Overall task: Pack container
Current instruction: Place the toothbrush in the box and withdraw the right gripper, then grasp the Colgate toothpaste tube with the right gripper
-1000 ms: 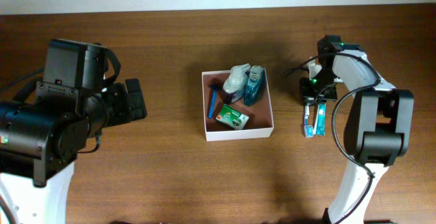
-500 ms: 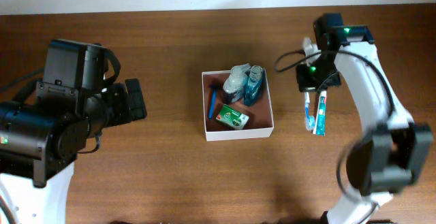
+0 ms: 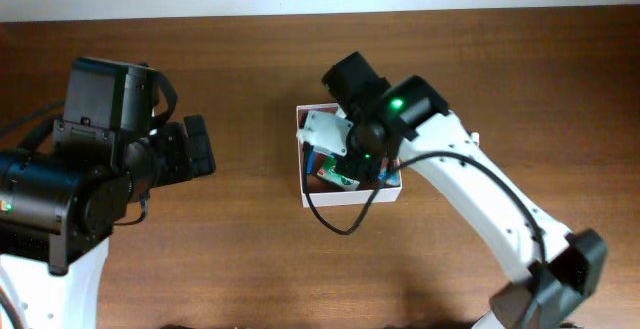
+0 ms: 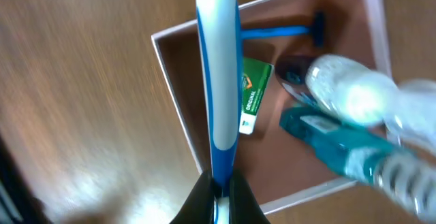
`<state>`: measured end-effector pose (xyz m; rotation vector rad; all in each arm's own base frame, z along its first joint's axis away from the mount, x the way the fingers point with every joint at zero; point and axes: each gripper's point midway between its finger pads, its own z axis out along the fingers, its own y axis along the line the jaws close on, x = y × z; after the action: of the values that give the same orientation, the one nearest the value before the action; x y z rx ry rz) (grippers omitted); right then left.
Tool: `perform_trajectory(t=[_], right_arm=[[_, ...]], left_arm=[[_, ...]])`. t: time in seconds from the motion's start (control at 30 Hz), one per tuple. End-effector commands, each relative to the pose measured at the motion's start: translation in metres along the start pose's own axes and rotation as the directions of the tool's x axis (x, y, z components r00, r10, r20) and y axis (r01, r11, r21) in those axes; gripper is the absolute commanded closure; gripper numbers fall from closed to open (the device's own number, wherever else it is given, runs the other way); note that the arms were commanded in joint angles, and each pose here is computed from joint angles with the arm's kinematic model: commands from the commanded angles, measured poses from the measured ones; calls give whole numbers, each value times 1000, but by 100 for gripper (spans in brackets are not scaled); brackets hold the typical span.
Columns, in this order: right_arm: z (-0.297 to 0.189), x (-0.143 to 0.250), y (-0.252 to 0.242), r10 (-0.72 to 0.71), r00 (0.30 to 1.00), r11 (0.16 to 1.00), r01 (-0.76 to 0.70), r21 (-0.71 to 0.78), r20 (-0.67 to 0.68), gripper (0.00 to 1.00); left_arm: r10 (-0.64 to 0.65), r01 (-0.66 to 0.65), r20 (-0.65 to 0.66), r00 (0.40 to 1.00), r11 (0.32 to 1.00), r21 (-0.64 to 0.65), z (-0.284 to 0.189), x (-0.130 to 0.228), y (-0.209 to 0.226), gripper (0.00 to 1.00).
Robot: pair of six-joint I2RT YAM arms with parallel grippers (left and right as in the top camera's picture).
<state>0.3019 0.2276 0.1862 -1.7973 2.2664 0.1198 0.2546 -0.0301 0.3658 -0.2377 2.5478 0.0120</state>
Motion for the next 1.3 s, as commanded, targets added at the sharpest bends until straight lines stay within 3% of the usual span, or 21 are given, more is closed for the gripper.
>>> perform_trajectory(t=[0.0,0.17,0.2,0.23,0.3,0.5,0.53,0.6,0.67,0.73,0.8,0.83,0.87,0.9,0.97,1.17,1.27], right_arm=[[22,3,-7,-231,973,973,230,-36,-26,96],[47,-2,-26,-233,972,972,232,-22,-21,96],[51,-1,-27,-219,975,975,219,-26,-32,84],[50,-1,-27,-189,981,982,188,-21,-31,84],[36,-5,-30,-125,992,992,125,11,-12,75],[-23,-12,-42,64,992,988,-79,135,109,73],[-31,-10,-47,121,983,979,-141,149,136,53],[-46,0,-58,238,950,955,-267,132,199,47],[-53,15,-74,363,897,916,-393,80,252,47],[-56,45,-103,586,757,787,-617,19,290,46],[-55,83,-129,783,551,579,-815,-17,289,45],[-55,97,-137,834,471,502,-864,-40,287,36],[-55,109,-145,871,397,439,-894,-95,291,9],[-58,114,-150,885,354,409,-901,-143,303,1],[-61,132,-161,895,309,369,-918,-146,321,1],[-33,211,-174,959,158,145,-987,75,234,1],[0,235,-170,984,89,66,-986,151,151,11]], left_arm=[[7,-7,17,1000,1000,-11,-4,-1,4,1],[7,-7,17,1000,1000,-11,-4,-1,4,1],[7,-7,17,1000,1000,-11,-4,-1,4,1],[7,-7,17,1000,1000,-10,-4,-1,4,1],[7,-7,17,1000,1000,-10,-4,-1,4,1],[7,-7,17,1000,1000,-10,-4,-1,4,1],[7,-7,17,1000,1000,-10,-4,-1,4,1],[7,-7,17,1000,1000,-10,-4,-1,4,1],[7,-7,17,1000,1000,-10,-4,-1,4,1],[7,-7,17,1000,1000,-10,-4,-1,4,1],[7,-7,17,1000,1000,-10,-4,-1,4,1],[7,-7,17,1000,1000,-10,-4,-1,4,1],[7,-7,17,1000,1000,-10,-4,-1,4,1],[7,-7,17,1000,1000,-10,-4,-1,4,1],[7,-7,17,1000,1000,-10,-4,-1,4,1],[7,-7,17,1000,1000,-10,-4,-1,4,1],[7,-7,17,1000,1000,-10,-4,-1,4,1]])
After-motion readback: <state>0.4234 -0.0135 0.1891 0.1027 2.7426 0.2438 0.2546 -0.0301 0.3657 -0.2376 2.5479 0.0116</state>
